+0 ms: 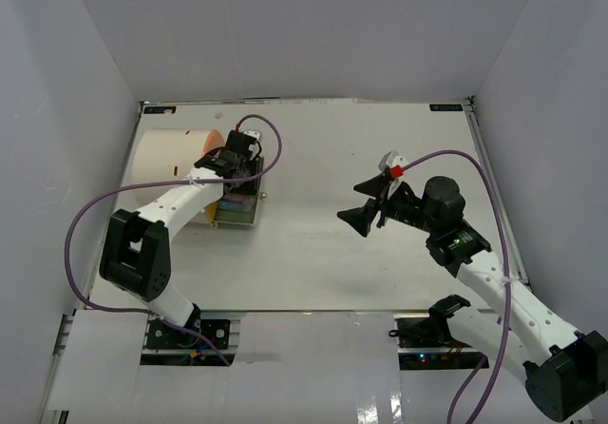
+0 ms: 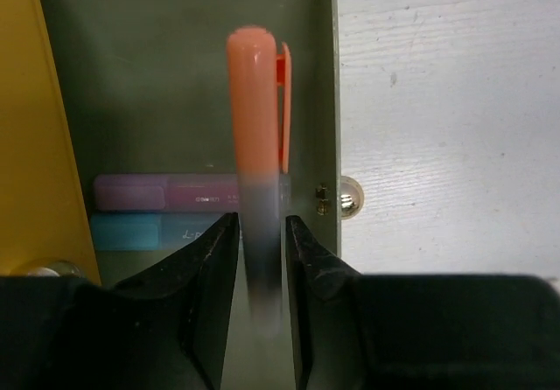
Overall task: Sort the stationery into containers
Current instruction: Place the pen in the drawer, then close the drawer in the storage box.
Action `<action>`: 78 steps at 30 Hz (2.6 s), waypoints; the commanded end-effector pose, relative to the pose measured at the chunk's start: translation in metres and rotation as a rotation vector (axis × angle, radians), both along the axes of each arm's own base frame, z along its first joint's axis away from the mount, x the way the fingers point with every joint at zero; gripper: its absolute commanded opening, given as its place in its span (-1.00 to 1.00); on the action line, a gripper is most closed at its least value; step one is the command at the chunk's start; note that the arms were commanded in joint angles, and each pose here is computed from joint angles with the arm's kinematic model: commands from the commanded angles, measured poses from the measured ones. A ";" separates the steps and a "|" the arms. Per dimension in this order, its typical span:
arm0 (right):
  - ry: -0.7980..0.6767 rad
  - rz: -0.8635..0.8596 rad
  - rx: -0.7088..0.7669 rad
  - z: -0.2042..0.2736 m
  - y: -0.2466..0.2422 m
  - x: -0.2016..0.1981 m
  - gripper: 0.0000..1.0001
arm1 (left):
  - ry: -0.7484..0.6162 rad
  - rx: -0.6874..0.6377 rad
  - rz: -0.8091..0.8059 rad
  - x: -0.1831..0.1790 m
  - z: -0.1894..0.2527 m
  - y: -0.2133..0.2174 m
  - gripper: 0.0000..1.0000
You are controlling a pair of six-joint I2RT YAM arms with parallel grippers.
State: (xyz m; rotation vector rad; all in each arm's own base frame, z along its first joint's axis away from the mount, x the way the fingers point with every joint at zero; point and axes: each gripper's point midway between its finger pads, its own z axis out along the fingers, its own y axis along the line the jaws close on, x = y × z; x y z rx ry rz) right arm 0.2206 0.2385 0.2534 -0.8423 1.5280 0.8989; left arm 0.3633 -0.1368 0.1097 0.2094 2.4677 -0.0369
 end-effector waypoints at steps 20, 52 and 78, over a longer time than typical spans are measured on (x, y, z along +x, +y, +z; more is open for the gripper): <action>0.037 0.110 -0.031 -0.010 0.032 0.029 0.86 | -0.379 -0.239 -0.087 0.036 0.194 -0.035 0.96; 0.141 0.374 -0.161 -0.159 0.204 0.128 0.73 | -0.538 -0.248 0.292 0.033 0.153 0.118 0.96; 0.125 0.444 -0.032 -0.155 0.288 0.146 0.68 | -0.425 -0.417 0.190 0.007 0.114 0.082 0.95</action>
